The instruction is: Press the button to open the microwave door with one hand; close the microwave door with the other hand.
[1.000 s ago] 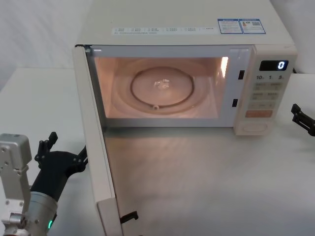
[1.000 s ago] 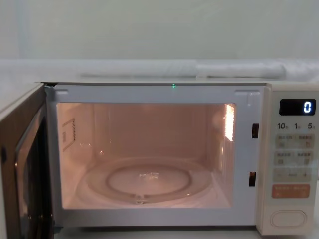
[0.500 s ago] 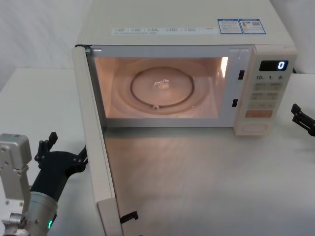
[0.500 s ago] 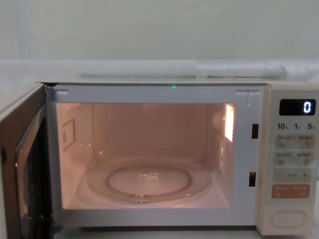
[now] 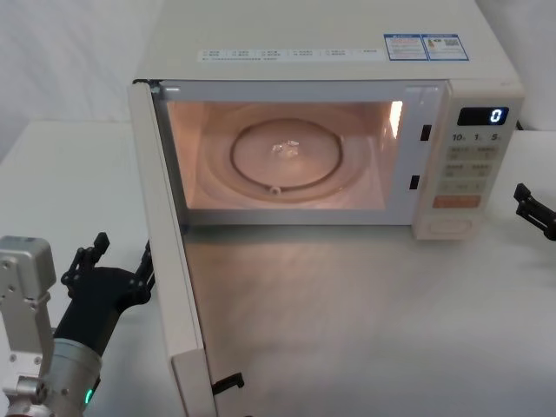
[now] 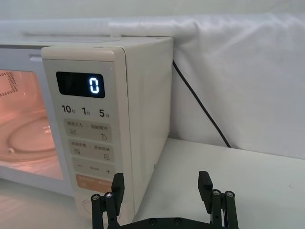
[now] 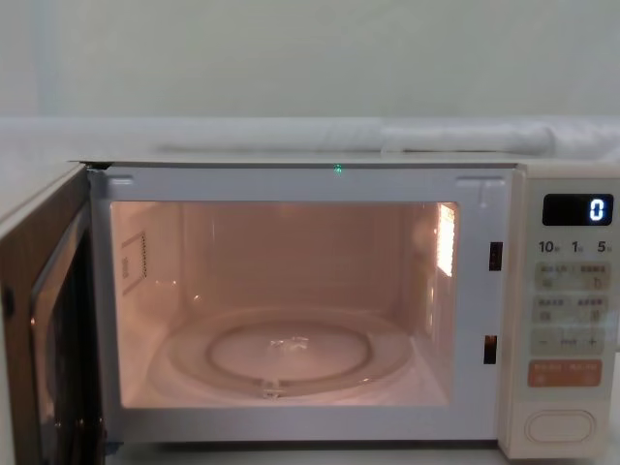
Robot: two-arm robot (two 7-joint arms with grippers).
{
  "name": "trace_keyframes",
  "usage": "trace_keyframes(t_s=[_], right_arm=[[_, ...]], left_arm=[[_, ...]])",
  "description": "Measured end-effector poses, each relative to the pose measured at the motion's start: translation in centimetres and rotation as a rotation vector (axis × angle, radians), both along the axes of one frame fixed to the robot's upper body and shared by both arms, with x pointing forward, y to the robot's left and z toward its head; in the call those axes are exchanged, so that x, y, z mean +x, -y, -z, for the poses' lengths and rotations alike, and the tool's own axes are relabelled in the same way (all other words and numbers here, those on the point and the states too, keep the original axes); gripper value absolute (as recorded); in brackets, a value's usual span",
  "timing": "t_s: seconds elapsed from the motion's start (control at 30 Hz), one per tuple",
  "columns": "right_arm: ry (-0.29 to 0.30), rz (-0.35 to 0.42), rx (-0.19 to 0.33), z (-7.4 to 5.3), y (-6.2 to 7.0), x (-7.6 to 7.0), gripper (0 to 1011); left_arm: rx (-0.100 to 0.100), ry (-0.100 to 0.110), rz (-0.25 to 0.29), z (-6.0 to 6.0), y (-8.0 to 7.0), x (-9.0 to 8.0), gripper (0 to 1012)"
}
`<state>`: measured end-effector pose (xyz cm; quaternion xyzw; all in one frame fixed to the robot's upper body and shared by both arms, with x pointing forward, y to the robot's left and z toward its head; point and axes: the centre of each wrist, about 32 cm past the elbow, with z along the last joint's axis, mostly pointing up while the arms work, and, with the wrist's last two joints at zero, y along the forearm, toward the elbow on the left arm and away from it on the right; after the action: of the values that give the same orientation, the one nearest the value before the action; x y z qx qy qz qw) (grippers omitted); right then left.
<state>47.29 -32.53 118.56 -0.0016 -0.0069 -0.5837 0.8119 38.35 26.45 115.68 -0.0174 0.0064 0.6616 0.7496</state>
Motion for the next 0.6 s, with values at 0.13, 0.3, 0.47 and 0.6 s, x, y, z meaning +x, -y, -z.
trace_keyframes(t_s=[0.13,0.3,0.47,0.6], right_arm=[[0.0,0.0,0.0,0.0,0.0,0.0,1002],[0.0,0.0,0.0,0.0,0.0,0.0,1002],[0.0,0.0,0.0,0.0,0.0,0.0,1002],[0.0,0.0,0.0,0.0,0.0,0.0,1002]], left_arm=[[0.0,0.0,0.0,0.0,0.0,0.0,647],[0.0,0.0,0.0,0.0,0.0,0.0,442],[0.0,0.0,0.0,0.0,0.0,0.0,296],[0.0,0.0,0.0,0.0,0.0,0.0,180]])
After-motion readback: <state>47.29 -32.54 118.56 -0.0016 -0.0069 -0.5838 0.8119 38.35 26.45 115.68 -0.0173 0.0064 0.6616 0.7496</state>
